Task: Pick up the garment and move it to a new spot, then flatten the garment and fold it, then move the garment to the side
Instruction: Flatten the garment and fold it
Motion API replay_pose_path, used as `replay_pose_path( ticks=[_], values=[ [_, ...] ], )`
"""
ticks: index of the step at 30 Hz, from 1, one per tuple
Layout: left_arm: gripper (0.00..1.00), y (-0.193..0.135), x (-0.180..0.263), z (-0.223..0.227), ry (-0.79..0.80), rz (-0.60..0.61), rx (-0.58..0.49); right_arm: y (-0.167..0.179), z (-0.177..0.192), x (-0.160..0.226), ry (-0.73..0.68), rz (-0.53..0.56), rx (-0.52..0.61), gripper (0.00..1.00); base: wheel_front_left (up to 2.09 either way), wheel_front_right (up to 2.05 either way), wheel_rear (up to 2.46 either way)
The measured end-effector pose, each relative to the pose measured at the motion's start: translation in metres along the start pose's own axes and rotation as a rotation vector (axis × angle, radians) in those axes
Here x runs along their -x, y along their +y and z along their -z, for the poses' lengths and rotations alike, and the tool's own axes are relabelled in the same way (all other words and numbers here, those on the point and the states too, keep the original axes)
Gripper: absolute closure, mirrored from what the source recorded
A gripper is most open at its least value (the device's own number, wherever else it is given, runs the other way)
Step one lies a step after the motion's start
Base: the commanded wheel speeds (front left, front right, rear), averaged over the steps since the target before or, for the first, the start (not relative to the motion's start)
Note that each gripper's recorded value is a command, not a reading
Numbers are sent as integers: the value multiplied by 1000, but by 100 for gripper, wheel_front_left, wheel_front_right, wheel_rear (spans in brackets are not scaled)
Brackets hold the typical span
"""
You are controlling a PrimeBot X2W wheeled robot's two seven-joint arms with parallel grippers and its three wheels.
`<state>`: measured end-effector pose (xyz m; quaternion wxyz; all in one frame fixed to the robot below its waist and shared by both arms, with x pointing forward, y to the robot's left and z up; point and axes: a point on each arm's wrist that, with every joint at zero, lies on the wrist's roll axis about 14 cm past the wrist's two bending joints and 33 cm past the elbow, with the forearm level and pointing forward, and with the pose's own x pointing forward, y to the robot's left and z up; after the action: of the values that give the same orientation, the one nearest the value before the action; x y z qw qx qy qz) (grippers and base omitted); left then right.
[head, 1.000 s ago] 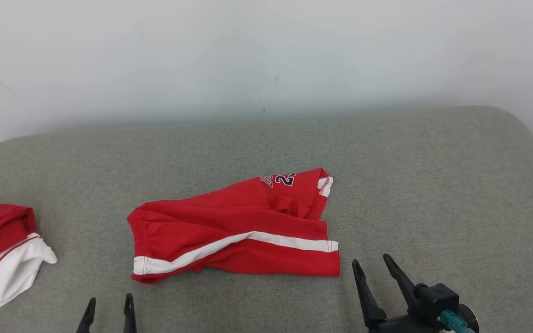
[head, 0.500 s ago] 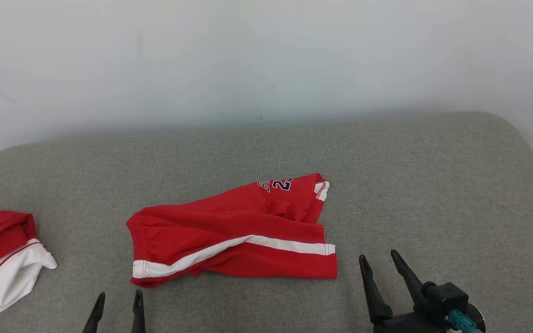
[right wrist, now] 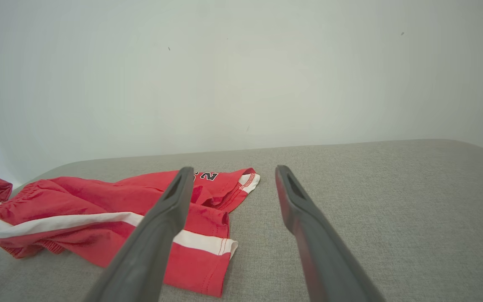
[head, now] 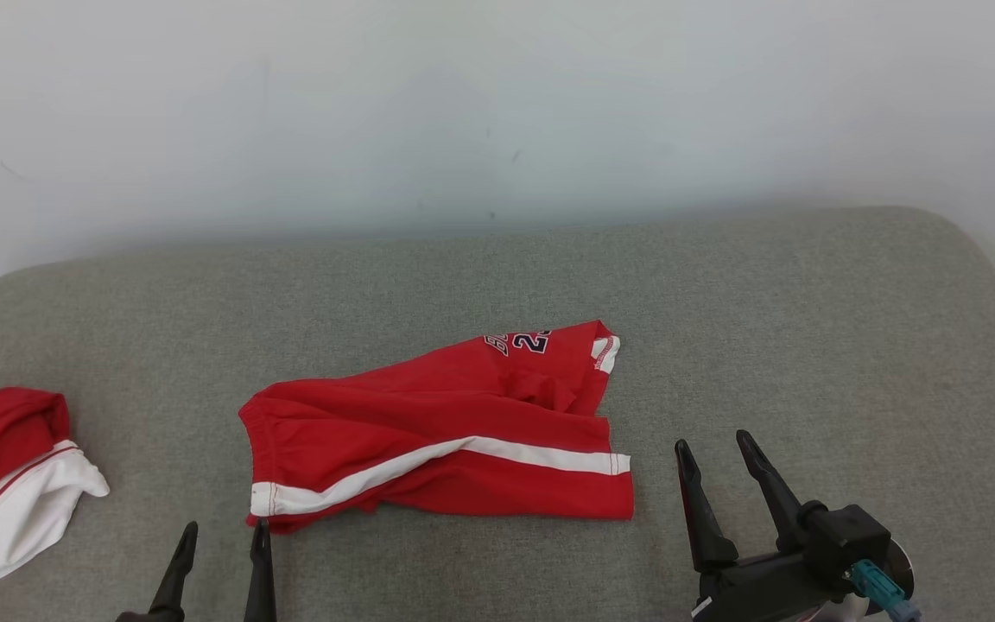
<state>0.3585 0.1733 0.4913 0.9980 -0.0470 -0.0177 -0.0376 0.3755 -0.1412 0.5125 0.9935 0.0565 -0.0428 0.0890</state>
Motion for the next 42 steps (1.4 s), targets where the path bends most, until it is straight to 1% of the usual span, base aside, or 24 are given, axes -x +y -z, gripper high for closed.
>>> replay_pose_path(
  ticks=[10, 17, 24, 28, 33, 35, 42],
  values=[
    [0, -3, -8, -15, -50, 6, -3, -1, -2, -5, -10, 2, -1, 0, 0, 0, 0],
    [0, -7, -17, -12, -41, 12, 15, 0, 0, -14, -5, -8, 2, 0, 0, 0, 0],
    [0, -10, -35, -2, -14, 10, 42, 2, 16, -26, 35, -25, 3, 0, 0, 0, 0],
    [0, -7, -39, 18, 44, -8, 65, 2, 26, -31, 64, -30, 3, 0, 0, 0, 0],
    [0, -2, -40, 33, 84, -30, 120, -1, 35, -32, 89, -28, 4, 0, 0, 0, 0],
    [0, 1, -40, 38, 97, -45, 163, -2, 36, -31, 93, -27, 3, 0, 0, 0, 0],
    [0, 1, -41, 48, 128, -45, 197, -3, 43, -30, 113, -29, 2, 0, 0, 0, 0]
  ],
)
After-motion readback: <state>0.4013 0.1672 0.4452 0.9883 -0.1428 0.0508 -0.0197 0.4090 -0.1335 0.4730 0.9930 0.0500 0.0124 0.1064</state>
